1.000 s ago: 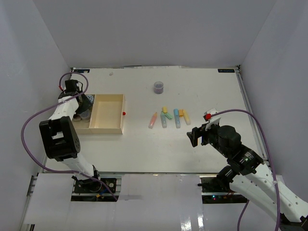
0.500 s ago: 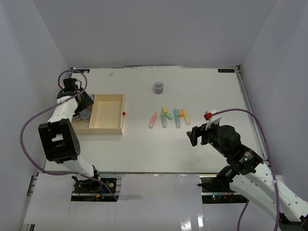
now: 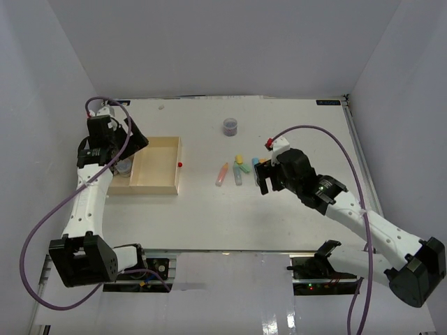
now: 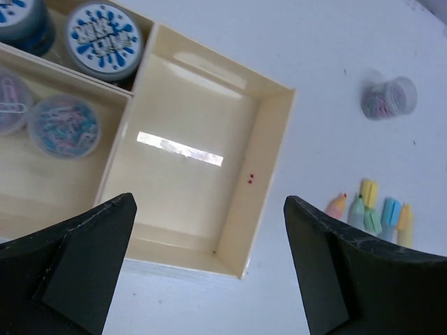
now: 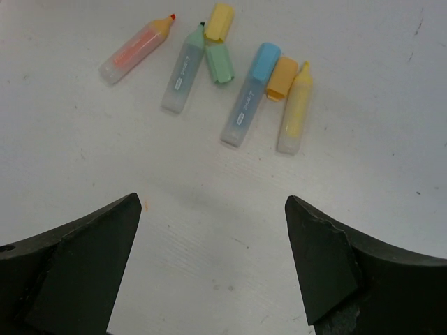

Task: Sort the stationery into containers
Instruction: Pick up the stationery from the center of the board.

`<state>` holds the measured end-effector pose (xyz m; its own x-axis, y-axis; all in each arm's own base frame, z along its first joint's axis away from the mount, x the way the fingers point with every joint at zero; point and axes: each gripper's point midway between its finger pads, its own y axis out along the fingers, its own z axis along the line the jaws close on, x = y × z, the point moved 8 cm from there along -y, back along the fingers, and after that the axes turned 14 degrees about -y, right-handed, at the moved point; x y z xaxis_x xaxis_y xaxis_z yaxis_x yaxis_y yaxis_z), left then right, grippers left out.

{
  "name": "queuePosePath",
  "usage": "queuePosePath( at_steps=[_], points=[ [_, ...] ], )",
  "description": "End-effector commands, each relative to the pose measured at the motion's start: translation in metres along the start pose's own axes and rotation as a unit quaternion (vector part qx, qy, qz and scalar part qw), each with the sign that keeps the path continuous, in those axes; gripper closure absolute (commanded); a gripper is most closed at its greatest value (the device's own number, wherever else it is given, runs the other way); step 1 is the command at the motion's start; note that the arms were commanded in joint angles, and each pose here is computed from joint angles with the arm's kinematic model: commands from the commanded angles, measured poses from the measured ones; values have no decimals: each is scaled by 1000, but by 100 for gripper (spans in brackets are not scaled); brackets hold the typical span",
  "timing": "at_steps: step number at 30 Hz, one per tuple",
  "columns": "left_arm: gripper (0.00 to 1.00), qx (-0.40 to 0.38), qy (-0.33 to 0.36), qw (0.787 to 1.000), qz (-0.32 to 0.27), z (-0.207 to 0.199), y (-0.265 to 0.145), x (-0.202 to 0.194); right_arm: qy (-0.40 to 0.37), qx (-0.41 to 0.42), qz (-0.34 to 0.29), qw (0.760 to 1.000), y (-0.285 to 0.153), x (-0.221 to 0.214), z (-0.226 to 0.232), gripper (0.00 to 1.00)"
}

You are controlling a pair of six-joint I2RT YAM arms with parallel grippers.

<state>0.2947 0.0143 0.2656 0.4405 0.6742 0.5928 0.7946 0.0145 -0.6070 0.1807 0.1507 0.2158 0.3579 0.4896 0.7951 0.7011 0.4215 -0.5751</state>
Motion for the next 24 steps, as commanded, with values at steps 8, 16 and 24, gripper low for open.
queuePosePath(
  at_steps=[8,16,24],
  points=[
    [2,-108,87,990,40,-33,-34,-45,-45,16,-47,998,69,133,-14,10],
    [2,-122,102,986,56,-34,-39,-59,-77,-21,-49,996,168,182,-40,10],
    [2,-130,104,983,79,-36,-40,-67,-59,-30,-42,997,266,171,-65,10]
  ],
)
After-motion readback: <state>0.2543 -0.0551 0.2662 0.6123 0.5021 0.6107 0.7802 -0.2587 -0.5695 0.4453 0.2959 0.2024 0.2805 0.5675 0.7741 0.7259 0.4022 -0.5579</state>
